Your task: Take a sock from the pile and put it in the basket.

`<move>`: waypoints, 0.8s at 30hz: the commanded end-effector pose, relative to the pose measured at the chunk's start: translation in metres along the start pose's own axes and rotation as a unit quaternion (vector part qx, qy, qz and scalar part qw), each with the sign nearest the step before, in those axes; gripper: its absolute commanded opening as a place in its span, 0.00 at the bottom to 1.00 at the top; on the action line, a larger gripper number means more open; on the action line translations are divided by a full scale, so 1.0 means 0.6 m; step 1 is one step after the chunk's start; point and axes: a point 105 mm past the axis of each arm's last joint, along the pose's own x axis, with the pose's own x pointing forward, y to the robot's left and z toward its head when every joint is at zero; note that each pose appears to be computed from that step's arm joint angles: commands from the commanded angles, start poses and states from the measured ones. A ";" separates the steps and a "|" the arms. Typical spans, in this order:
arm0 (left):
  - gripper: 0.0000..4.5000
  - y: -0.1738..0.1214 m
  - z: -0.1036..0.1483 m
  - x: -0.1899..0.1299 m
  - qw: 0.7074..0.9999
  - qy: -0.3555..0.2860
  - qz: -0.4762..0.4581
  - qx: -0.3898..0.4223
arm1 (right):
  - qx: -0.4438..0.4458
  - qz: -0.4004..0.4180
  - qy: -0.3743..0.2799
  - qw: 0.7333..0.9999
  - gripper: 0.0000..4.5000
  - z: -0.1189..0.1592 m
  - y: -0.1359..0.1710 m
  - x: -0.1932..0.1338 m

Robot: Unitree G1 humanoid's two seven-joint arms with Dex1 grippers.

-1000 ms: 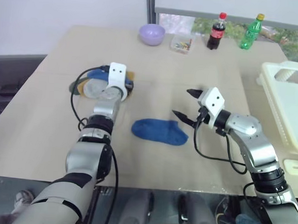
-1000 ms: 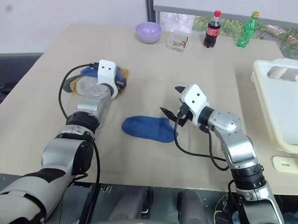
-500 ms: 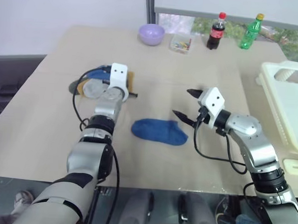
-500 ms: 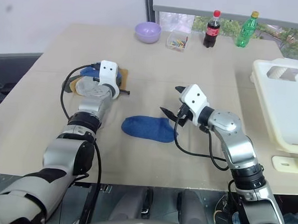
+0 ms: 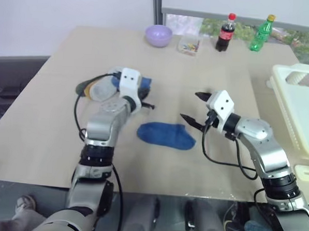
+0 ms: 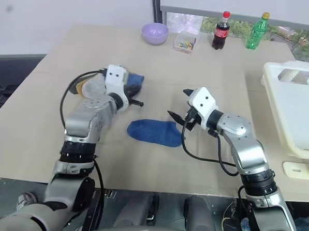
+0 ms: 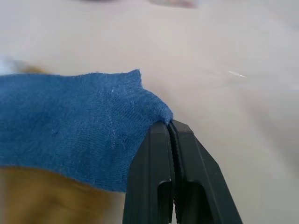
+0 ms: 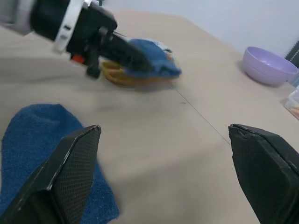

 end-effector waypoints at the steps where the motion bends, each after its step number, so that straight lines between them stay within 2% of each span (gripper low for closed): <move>1: 0.01 -0.075 0.014 0.007 0.997 -0.005 -0.069 -0.019 | -0.014 -0.031 -0.003 0.999 1.00 0.010 -0.022 -0.020; 6: 0.01 -0.180 -0.001 0.036 0.983 0.027 -0.174 -0.054 | -0.010 -0.056 0.035 0.998 1.00 -0.011 -0.041 -0.039; 9: 0.21 -0.197 -0.006 0.041 0.979 0.037 -0.195 -0.046 | 0.000 -0.067 0.063 0.996 1.00 -0.029 -0.048 -0.043; 12: 0.55 -0.179 0.004 0.044 0.984 0.028 -0.175 -0.036 | 0.026 -0.088 0.094 0.991 1.00 -0.052 -0.054 -0.045; 13: 0.61 -0.167 0.010 0.042 0.985 0.020 -0.169 -0.017 | 0.038 -0.096 0.099 0.990 1.00 -0.058 -0.056 -0.044; 18: 0.61 -0.088 0.040 0.053 0.991 -0.003 -0.124 0.046 | 0.124 -0.154 0.123 0.973 1.00 -0.086 -0.076 -0.024; 24: 0.61 -0.012 0.028 0.099 0.989 0.026 -0.088 0.114 | 0.204 -0.185 0.125 0.953 1.00 -0.106 -0.082 0.017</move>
